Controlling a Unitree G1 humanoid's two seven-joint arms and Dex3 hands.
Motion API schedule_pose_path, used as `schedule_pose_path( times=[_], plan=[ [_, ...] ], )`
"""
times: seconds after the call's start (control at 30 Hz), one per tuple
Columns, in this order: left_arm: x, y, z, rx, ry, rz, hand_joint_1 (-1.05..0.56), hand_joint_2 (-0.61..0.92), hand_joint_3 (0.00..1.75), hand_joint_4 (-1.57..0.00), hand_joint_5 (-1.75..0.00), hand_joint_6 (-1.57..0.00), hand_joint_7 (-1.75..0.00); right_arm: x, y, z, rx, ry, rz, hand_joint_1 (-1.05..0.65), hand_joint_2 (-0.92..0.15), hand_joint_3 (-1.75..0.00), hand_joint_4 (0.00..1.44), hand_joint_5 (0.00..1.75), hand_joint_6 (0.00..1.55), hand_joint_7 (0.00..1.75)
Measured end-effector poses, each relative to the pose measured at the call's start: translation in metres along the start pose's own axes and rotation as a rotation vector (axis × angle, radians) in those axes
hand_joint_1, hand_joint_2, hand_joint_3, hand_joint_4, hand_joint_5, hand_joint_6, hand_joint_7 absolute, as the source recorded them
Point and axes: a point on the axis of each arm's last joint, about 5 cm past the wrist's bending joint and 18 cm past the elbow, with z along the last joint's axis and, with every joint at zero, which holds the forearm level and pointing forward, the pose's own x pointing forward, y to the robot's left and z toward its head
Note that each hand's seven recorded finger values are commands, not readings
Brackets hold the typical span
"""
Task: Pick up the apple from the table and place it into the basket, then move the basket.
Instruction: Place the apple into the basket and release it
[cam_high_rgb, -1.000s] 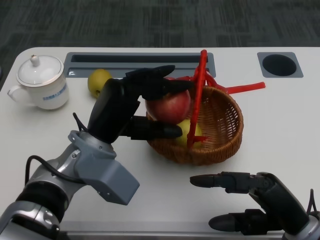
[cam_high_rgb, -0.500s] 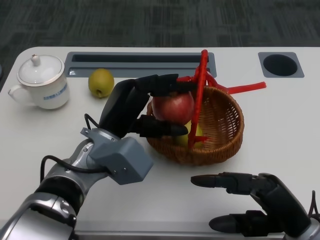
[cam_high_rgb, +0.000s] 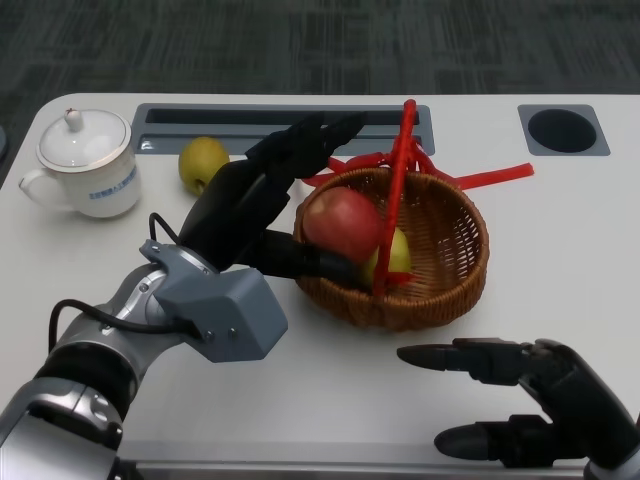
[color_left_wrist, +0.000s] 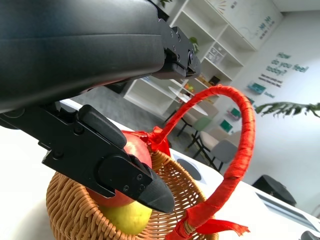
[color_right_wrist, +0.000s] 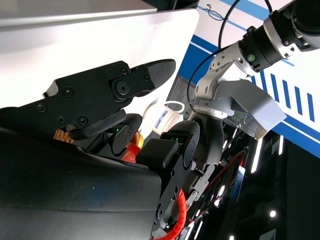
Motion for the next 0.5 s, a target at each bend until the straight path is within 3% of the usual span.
schedule_pose_path(
  times=[0.2, 0.5],
  plan=[
    [-0.006, 0.007, 0.002, -0.05, -0.058, 0.032, -0.73, 0.78, 0.01, -0.1, -0.02, -0.21, -0.02, 0.004, -0.024, 0.006, -0.092, -0.049, -0.001, -0.46, -0.88, -0.01, 0.73, 0.0, 0.68, 0.0],
    [-0.037, 0.007, 0.0, -0.177, -0.099, 0.074, -0.62, 0.79, 0.01, -0.23, -0.03, -0.34, -0.03, 0.025, -0.063, 0.018, -0.269, -0.151, 0.024, -0.47, -0.9, -0.01, 0.7, 0.0, 0.65, 0.0]
  ],
)
